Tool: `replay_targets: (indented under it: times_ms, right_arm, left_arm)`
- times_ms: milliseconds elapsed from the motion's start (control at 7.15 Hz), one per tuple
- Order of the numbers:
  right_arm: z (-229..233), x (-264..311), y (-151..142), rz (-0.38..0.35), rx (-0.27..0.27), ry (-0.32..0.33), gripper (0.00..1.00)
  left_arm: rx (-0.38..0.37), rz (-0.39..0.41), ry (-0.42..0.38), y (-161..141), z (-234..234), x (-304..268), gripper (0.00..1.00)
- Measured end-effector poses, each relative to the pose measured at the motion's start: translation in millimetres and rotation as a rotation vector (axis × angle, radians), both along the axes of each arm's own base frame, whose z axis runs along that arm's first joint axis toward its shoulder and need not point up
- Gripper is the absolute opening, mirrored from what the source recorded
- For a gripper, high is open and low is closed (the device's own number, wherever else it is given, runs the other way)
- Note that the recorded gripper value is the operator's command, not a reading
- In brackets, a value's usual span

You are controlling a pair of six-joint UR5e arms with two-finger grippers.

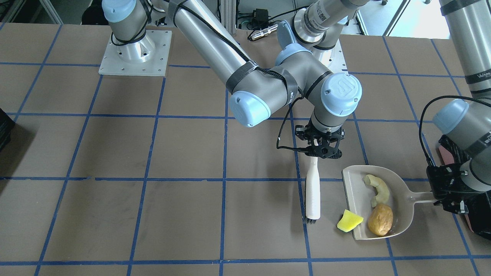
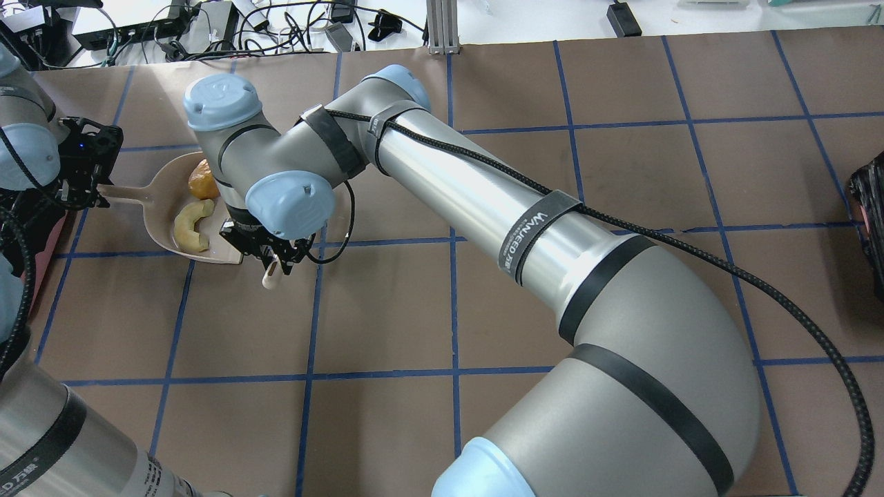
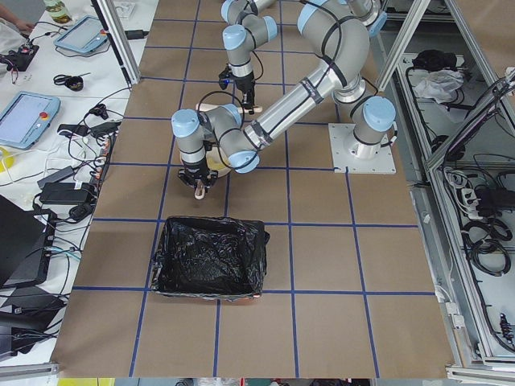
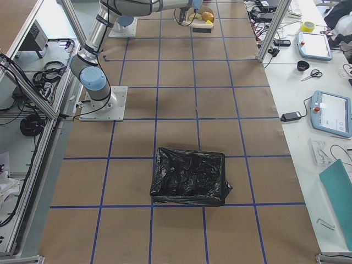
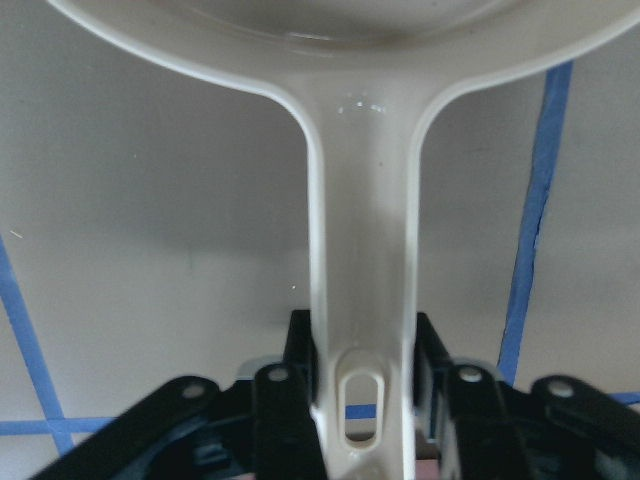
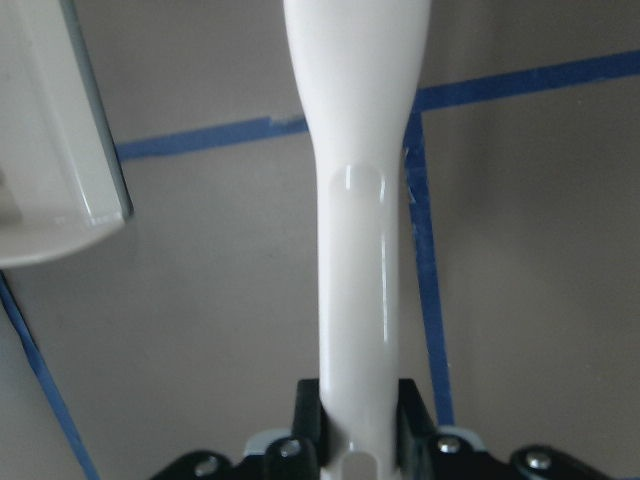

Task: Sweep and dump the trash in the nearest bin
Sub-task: 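Push the remaining trash into the dustpan with the right gripper's brush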

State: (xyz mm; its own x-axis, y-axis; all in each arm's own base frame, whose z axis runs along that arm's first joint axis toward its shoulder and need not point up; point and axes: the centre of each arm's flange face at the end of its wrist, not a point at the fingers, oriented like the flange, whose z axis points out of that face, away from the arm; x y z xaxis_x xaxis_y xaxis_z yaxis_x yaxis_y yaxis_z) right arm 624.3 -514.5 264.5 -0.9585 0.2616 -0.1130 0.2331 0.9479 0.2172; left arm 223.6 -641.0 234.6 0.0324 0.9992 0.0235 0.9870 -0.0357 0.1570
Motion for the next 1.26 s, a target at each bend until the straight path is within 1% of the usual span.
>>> replay_targets:
  times_ms: [140,280,420,560,700,840,979,1119,1259]
  right_arm:
    - [-3.2,11.6,-21.2,-0.139,0.024,-0.028,0.0]
    - [-7.9,23.1,-35.8,-0.207,0.041,-0.057,0.0]
    - [-12.4,30.1,-42.7,-0.173,0.04,-0.082,0.0]
    - [-16.2,32.8,-44.6,-0.067,0.025,-0.106,0.0]
    - [-15.4,32.4,-43.8,0.065,0.005,-0.125,0.0]
    - [-13.3,30.3,-41.8,0.217,-0.016,-0.139,0.0]
    - [-13.5,27.7,-40.8,0.355,-0.037,-0.144,0.0]
    - [-15.0,24.7,-40.3,0.478,-0.053,-0.14,0.0]
    - [-17.7,21.7,-39.0,0.585,-0.059,-0.129,0.0]
  left_arm:
    - [0.001,0.0,0.0,0.0,-0.6,0.1,0.0]
    - [0.001,0.0,0.0,-0.2,-0.9,-0.1,0.0]
    - [0.001,-0.001,0.0,-0.4,-1.0,-0.5,0.0]
    - [0.001,-0.001,0.0,-0.5,-1.3,-0.6,0.0]
    - [0.001,-0.001,0.0,-0.6,-1.7,-0.7,0.0]
    - [0.001,-0.001,0.001,-0.6,-1.8,-0.7,0.0]
    - [0.001,-0.001,0.002,-0.6,-2.0,-0.6,0.0]
    - [0.002,-0.001,0.002,-0.5,-2.1,-0.6,0.0]
    - [0.001,-0.001,0.002,-0.6,-2.1,-0.6,0.0]
